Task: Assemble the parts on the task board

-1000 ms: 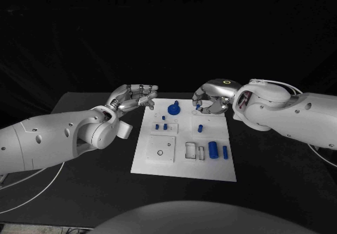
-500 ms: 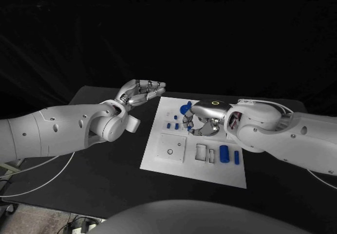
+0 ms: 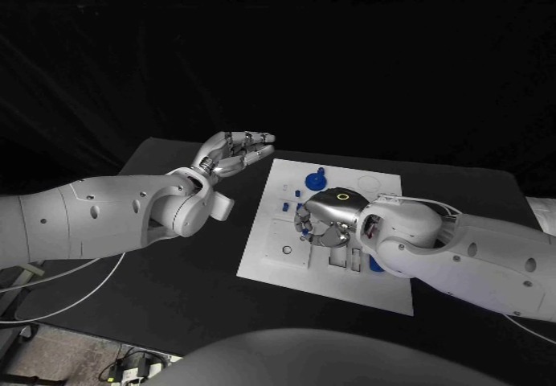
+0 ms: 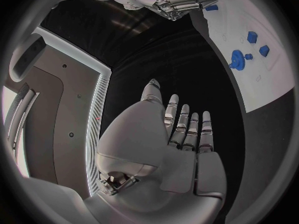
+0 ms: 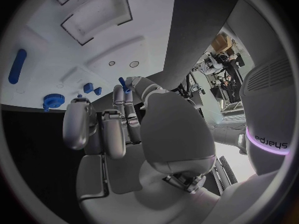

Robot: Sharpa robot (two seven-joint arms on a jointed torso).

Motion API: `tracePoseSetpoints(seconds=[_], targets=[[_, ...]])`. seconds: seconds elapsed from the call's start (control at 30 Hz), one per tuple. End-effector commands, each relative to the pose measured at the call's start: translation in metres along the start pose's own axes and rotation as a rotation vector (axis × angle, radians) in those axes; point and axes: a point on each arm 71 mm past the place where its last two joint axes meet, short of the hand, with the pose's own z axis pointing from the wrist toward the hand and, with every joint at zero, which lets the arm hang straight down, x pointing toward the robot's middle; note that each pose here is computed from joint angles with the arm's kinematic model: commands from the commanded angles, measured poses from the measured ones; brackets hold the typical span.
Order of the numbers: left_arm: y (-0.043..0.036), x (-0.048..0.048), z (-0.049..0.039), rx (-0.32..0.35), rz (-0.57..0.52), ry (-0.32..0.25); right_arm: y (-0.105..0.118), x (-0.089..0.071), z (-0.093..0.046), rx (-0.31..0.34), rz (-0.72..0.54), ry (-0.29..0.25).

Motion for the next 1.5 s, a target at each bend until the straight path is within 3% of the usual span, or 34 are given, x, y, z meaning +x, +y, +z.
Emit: tracePoseSetpoints(seconds=[0.03, 0.33, 0.97, 1.5], targets=[[-0.0028, 0.0038, -0.0008, 0.027, -0.019, 0.011, -0.001, 0.002, 0.001, 0.009, -0.048, -0.032], [-0.0030, 0.0044, -0.0022, 0.024, -0.024, 0.015, -0.005, 0.010, 0.003, 0.018, -0.057, -0.044], [-0.0020, 0.0076, -0.0009, 0.015, -0.025, 0.034, -0.015, 0.019, 0.000, 0.009, 0.054, -0.115], [0.0082, 0.0108, -0.0039, -0.002, -0.036, 0.046, -0.021, 0.026, 0.000, 0.034, 0.142, -0.124]])
